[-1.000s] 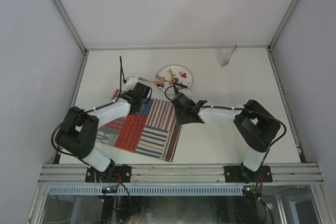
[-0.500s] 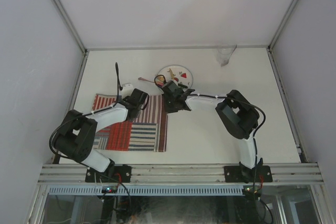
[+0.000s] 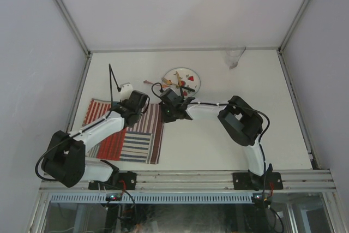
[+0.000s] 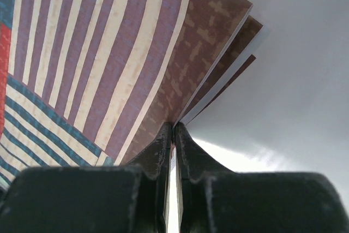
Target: Set the dinner table for one person
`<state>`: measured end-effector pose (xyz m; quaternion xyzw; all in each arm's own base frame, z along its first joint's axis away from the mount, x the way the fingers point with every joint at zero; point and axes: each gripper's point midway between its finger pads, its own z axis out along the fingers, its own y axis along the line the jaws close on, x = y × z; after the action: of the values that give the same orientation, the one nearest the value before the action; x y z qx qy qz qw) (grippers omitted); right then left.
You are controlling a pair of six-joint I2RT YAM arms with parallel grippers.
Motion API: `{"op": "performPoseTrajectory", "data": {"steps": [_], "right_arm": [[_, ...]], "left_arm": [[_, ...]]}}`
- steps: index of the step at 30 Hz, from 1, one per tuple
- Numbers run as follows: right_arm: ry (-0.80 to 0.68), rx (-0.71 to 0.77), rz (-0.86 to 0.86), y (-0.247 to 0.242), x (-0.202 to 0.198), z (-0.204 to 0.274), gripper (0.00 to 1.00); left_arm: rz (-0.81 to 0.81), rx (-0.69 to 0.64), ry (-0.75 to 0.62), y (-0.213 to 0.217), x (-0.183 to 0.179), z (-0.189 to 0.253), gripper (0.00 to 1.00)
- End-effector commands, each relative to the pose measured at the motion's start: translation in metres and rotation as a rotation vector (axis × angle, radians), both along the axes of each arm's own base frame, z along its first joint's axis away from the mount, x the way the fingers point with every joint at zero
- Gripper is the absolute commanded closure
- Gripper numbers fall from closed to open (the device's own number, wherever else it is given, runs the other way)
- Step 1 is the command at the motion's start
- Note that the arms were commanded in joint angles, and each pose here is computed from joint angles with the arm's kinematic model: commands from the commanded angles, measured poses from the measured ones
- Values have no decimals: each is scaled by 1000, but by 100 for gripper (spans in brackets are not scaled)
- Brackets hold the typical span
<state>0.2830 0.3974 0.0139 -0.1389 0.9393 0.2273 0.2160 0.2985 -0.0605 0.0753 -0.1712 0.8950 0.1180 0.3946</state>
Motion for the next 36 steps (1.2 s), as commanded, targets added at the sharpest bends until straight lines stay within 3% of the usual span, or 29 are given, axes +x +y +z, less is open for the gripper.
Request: {"op": "performPoseTrajectory", "data": {"steps": [1, 15, 36], "right_arm": [[52, 29, 23, 19, -11, -20, 100], [27, 85, 1, 20, 25, -25, 100], [17, 23, 23, 26, 7, -23, 100]], "left_arm": [[23, 13, -19, 9, -6, 9, 87], [22, -12, -27, 8, -9, 6, 87], [23, -13, -36, 10, -11, 7, 86]]}}
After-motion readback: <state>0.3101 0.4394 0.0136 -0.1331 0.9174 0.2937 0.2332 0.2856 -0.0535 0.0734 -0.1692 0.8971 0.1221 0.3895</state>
